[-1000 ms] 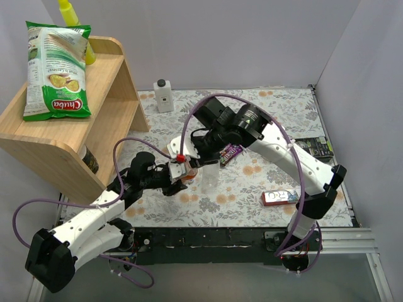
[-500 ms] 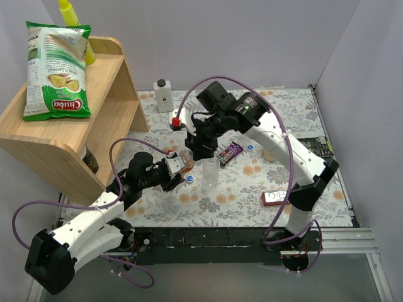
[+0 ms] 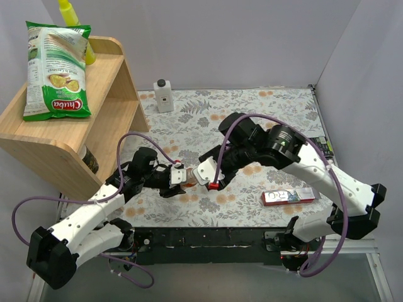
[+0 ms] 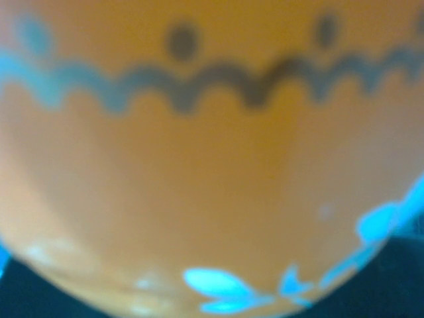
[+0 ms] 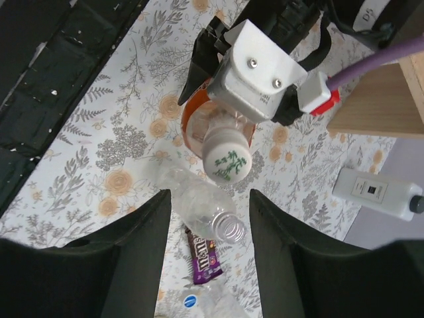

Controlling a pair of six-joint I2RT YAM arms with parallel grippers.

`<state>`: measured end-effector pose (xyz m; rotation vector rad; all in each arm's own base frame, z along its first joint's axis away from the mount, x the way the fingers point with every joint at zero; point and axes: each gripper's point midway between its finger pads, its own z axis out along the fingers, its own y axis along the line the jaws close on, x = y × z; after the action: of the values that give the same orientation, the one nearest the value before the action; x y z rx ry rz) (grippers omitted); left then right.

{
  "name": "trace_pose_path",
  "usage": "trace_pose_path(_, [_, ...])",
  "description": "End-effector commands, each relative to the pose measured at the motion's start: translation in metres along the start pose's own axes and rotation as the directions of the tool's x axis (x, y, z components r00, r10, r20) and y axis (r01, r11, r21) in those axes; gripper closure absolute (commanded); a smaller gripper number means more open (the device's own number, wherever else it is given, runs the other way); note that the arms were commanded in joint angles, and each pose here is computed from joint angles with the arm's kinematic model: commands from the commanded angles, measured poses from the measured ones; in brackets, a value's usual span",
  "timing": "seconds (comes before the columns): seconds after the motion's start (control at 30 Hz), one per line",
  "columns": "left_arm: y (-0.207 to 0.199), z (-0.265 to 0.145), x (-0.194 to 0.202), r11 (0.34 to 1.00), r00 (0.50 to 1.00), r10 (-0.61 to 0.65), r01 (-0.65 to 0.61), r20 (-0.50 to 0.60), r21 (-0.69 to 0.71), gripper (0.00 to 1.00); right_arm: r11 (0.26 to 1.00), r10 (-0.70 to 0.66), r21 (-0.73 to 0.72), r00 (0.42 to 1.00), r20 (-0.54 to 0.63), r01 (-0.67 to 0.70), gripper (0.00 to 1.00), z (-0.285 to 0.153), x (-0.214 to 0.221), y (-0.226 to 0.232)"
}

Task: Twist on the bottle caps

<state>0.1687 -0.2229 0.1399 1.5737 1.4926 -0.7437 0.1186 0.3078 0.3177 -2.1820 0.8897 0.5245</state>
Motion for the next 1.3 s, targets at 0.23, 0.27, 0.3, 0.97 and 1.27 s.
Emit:
trace_pose_path(0.23, [-0.004, -0.003, -0.018, 0.996, 0.997, 0.062, -0.065, 0.041, 0.062, 1.00, 0.978, -0.203, -0.023, 0.977, 0.064, 0.205, 0.46, 0.031, -0.016, -0.013])
trace_pose_path(0.27, [-0.005, -0.004, -0.019, 0.996, 0.997, 0.062, -0.064, 0.042, 0.062, 1.00, 0.978, -0.204, -0.031, 0.977, 0.062, 0.206, 0.48, 0.031, -0.015, -0.011])
trace_pose_path(0.3, [-0.005, -0.004, -0.019, 0.996, 0.997, 0.062, -0.064, 0.043, 0.063, 1.00, 0.977, -0.209, -0.037, 0.976, 0.060, 0.212, 0.53, 0.033, -0.015, -0.012])
trace_pose_path(0.97, [0.092, -0.030, -0.038, 0.855, 0.991, -0.082, 0.125, 0.108, -0.503, 1.00, 0.637, 0.770, -0.057, 0.639, -0.003, -0.768, 0.90, 0.059, 0.000, -0.065])
trace_pose_path(1.27, [0.038, -0.018, -0.009, 0.951, 0.992, -0.123, 0.118, -0.001, -0.285, 1.00, 0.904, 0.425, 0.062, 0.904, -0.052, -0.422, 0.37, 0.009, 0.016, -0.057])
